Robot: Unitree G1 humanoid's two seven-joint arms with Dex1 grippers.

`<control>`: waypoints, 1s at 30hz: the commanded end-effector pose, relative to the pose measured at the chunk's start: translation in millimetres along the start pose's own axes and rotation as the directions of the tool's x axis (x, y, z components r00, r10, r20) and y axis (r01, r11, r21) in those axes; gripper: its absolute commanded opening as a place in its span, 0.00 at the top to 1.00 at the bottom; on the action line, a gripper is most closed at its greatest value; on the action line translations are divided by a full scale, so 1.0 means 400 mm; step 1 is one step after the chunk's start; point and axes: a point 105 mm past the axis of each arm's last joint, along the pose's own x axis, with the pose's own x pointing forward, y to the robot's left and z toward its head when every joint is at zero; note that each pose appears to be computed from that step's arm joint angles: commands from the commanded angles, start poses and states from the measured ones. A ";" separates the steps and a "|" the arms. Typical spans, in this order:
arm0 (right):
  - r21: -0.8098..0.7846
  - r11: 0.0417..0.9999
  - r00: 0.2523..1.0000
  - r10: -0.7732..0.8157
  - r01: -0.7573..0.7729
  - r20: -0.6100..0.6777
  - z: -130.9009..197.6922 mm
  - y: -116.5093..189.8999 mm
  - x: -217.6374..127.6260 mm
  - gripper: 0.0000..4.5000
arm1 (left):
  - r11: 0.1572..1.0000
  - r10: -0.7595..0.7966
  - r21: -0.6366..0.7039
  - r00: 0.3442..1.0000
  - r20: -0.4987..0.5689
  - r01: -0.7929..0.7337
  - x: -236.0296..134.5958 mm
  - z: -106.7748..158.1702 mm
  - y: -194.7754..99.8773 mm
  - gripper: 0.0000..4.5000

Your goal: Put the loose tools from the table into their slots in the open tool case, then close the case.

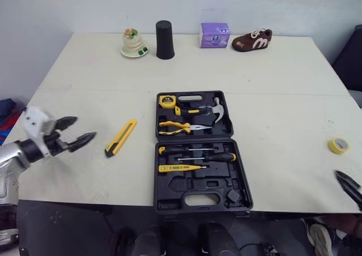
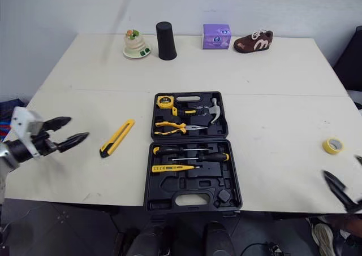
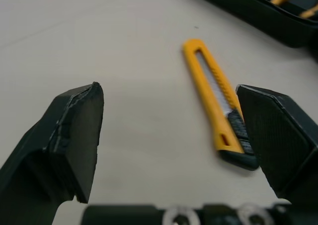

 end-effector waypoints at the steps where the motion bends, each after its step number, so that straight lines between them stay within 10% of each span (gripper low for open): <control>1: 0.012 0.994 0.990 0.107 -0.108 0.093 0.068 0.042 0.042 0.00 | 0.995 -0.101 -0.017 0.994 -0.051 0.100 0.022 0.036 -0.052 0.01; 11: -0.031 0.916 0.886 0.396 -0.401 0.243 0.157 0.184 0.125 0.00 | 0.997 -0.033 -0.082 0.975 -0.220 0.016 0.118 0.040 -0.102 0.01; 28: -0.007 0.895 0.866 0.433 -0.445 0.250 0.156 0.215 0.155 0.00 | 0.994 0.044 -0.076 0.918 -0.394 -0.080 0.209 -0.084 -0.116 0.01; 30: -0.007 0.894 0.867 0.437 -0.449 0.240 0.151 0.219 0.154 0.00 | 0.995 0.028 -0.078 0.917 -0.398 -0.065 0.214 -0.092 -0.122 0.13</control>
